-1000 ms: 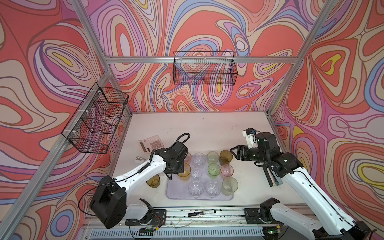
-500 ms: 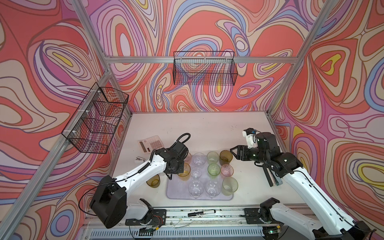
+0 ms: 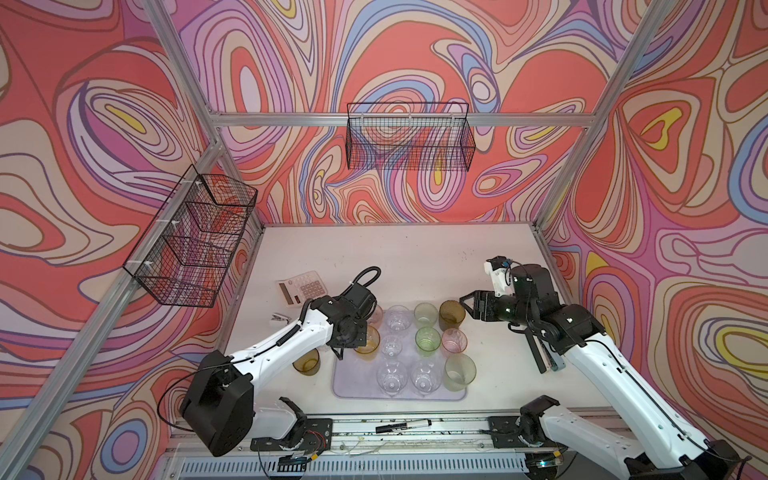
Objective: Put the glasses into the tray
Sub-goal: 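Lower the yellow glass onto the tray beside the pink cup, then open the left gripper to release the yellow glass on the tray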
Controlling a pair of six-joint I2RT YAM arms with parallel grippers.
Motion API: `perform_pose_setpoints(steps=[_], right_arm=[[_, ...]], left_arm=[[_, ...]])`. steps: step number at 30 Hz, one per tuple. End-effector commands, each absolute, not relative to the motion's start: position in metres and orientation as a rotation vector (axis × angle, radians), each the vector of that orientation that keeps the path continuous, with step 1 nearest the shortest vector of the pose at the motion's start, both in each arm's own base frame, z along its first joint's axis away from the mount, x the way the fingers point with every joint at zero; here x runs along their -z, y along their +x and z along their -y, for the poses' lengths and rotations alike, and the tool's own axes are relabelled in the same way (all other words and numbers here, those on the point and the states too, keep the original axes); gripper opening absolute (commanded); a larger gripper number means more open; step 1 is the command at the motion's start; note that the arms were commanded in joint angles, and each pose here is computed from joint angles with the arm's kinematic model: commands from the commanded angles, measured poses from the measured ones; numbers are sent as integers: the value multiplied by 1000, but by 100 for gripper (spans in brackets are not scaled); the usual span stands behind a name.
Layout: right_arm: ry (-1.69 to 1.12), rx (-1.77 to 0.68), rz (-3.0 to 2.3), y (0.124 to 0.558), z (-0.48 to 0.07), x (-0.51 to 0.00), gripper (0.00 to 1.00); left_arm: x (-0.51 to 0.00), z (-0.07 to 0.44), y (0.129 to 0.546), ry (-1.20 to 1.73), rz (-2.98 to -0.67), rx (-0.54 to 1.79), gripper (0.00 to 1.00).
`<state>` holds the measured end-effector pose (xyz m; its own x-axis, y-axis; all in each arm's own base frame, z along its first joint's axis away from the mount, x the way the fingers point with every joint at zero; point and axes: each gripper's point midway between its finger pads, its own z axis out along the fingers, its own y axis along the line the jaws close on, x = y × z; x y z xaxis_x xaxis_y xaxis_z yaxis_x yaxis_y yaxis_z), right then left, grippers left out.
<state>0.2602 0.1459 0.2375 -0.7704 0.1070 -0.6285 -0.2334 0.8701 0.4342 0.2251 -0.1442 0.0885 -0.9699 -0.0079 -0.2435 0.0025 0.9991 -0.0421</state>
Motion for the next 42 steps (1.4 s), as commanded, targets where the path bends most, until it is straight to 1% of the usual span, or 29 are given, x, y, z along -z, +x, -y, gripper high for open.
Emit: perform_pose_setpoints(steps=[1,9,14,21,30,37,42], right_arm=[[-103,-661,-2347,263,-147,-241,70],[-104,-662,-2344,263,-147,-242,70],[-103,-657,-2342,263,-146,-242,71],[-109,-664,-2342,262,-147,-242,71],[-112,-666,-2335,261,-147,-244,71],[-114,-667,-2335,260,-147,-244,71],[-116,-665,-2337,260,-147,-243,71]], left_arm=[[-88,139,221,-6,-2916,4,18],[-90,143,221,-3,-2918,39,20],[-100,144,221,-2,-2911,53,26],[-122,137,221,11,-2888,14,30],[-149,134,224,62,-2874,1,30],[-158,120,227,24,-2900,30,31],[-160,99,232,-29,-2915,19,31]])
